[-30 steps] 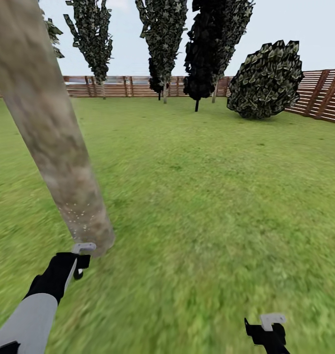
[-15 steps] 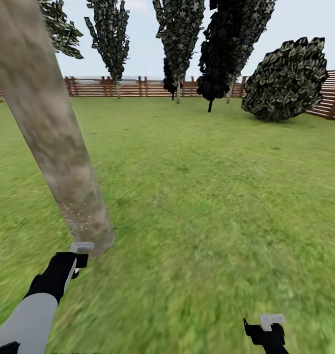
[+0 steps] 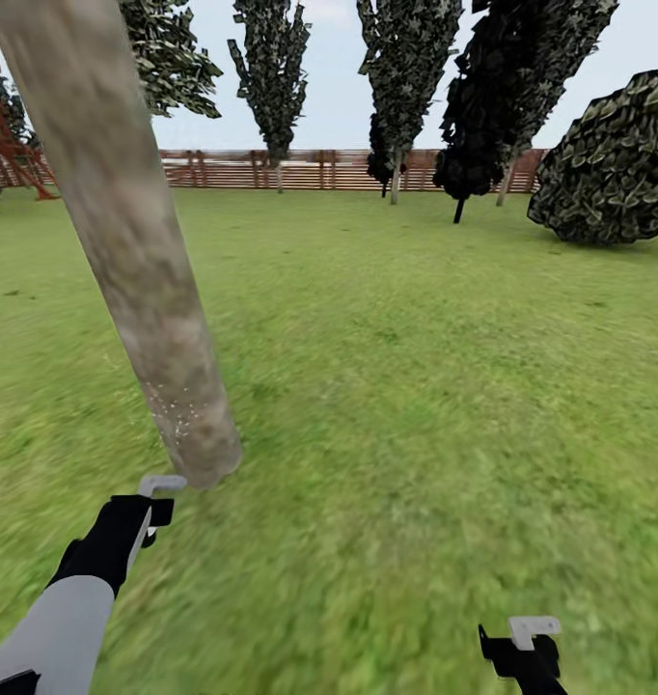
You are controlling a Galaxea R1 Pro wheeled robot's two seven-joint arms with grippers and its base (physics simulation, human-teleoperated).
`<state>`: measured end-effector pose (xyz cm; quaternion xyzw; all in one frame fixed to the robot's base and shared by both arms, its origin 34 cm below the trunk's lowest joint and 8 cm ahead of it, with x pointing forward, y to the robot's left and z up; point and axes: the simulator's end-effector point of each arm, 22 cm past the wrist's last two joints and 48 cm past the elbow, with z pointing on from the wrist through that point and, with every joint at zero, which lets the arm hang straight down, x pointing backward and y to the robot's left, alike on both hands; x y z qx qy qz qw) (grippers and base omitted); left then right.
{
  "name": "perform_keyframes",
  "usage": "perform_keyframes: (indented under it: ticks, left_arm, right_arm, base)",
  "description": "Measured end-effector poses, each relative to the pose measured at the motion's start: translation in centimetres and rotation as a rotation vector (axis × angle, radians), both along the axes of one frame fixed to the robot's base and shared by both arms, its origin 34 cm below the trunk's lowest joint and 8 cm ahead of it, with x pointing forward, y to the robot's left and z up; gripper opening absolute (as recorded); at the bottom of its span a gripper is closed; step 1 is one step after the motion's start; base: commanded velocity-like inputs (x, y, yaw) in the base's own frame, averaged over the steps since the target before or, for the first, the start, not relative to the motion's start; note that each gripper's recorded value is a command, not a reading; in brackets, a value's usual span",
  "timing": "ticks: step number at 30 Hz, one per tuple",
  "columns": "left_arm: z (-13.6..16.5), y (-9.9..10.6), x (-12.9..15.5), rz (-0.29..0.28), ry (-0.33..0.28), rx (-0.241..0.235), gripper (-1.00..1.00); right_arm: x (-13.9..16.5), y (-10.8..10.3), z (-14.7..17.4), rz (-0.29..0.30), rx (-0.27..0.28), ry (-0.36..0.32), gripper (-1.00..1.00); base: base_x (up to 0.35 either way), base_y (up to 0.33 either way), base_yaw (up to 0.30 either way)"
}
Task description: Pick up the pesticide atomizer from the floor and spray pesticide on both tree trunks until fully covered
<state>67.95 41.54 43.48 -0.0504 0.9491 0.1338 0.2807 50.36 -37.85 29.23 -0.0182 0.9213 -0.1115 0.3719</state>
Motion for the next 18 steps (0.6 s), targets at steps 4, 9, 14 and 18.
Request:
perform_keyframes:
  ticks: [4,9,14,18]
  left_arm:
    - [-0.03,-0.04,-0.02,0.0,0.001,-0.001,-1.0]
    - [-0.05,-0.12,-0.01,0.0,0.001,-0.002,-1.0]
    - [-0.05,-0.13,-0.01,0.0,0.001,-0.002,-1.0]
    - [-0.05,-0.11,-0.02,0.0,0.001,-0.003,-1.0]
  right_arm:
    - [0.06,-0.07,0.05,0.0,-0.001,-0.001,1.0]
    - [0.03,-0.17,0.06,0.001,-0.003,-0.001,1.0]
    - [0.03,-0.25,0.07,0.001,-0.003,-0.001,1.0]
    - [0.07,-0.13,0.07,0.0,-0.001,-0.002,1.0]
  base:
    - [0.121,-0.273,0.074]
    - [0.136,-0.273,0.005]
    - [0.138,-0.273,0.0]
    - [0.138,-0.273,0.046]
